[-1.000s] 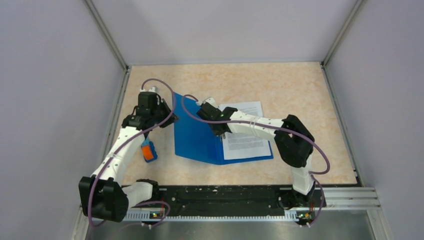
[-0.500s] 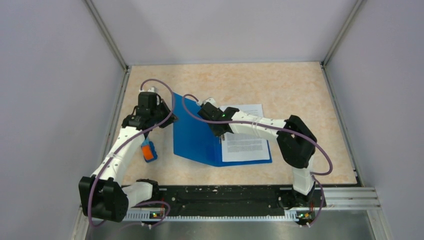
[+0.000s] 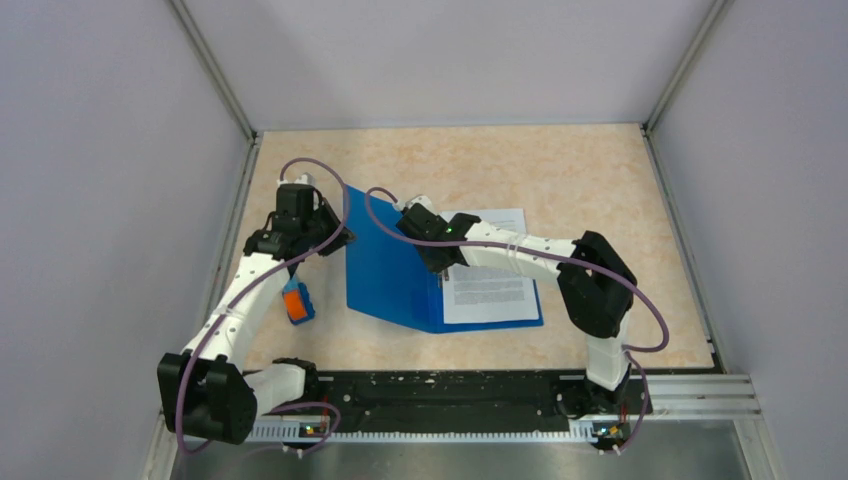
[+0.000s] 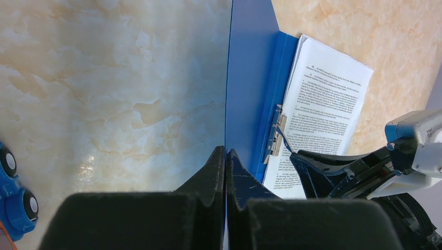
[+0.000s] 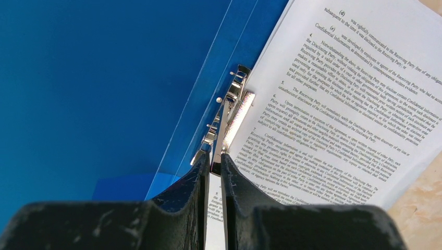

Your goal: Put the files into the folder

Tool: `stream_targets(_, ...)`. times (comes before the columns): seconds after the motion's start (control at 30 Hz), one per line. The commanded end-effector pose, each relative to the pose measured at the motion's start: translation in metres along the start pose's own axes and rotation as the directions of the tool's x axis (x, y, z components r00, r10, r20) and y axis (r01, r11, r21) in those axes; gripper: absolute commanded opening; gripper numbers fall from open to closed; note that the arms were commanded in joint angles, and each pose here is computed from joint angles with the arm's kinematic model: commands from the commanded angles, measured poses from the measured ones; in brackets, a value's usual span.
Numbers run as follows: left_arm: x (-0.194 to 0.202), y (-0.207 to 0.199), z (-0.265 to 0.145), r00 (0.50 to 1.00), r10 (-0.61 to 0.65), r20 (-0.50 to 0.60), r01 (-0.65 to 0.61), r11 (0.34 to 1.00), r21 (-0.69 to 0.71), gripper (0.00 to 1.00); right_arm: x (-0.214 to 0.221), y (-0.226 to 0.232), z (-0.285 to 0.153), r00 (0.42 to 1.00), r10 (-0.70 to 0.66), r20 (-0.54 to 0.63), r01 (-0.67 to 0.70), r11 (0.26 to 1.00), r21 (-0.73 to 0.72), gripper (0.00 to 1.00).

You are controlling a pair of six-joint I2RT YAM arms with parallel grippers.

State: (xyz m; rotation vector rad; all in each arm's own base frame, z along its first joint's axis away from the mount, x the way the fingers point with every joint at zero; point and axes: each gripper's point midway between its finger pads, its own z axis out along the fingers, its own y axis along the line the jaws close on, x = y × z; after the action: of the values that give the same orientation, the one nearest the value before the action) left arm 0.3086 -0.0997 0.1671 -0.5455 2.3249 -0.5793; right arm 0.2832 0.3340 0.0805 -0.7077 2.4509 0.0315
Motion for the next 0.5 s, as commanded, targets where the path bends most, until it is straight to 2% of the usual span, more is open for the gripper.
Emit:
stream_targets(0.0,-0.015,-0.002,0.000,0.997,0.004,0.071,-0.004,1.000,0.003,0.00,-0.012,0.002,-0.025,0.999,0.011,0.041,-0.010,1.000,-0.025,0.14)
stream_targets(0.23,-0.015,-0.002,0.000,0.997,0.001,0.073,-0.002,1.000,0.004,0.00,-0.009,0.004,-0.024,0.999,0.008,0.033,-0.007,1.000,-0.027,0.13)
stream_targets(0.47,-0.013,0.003,0.003,0.997,0.000,0.071,0.001,1.000,-0.016,0.00,0.004,0.010,-0.023,1.000,0.009,0.004,-0.009,0.999,-0.047,0.03)
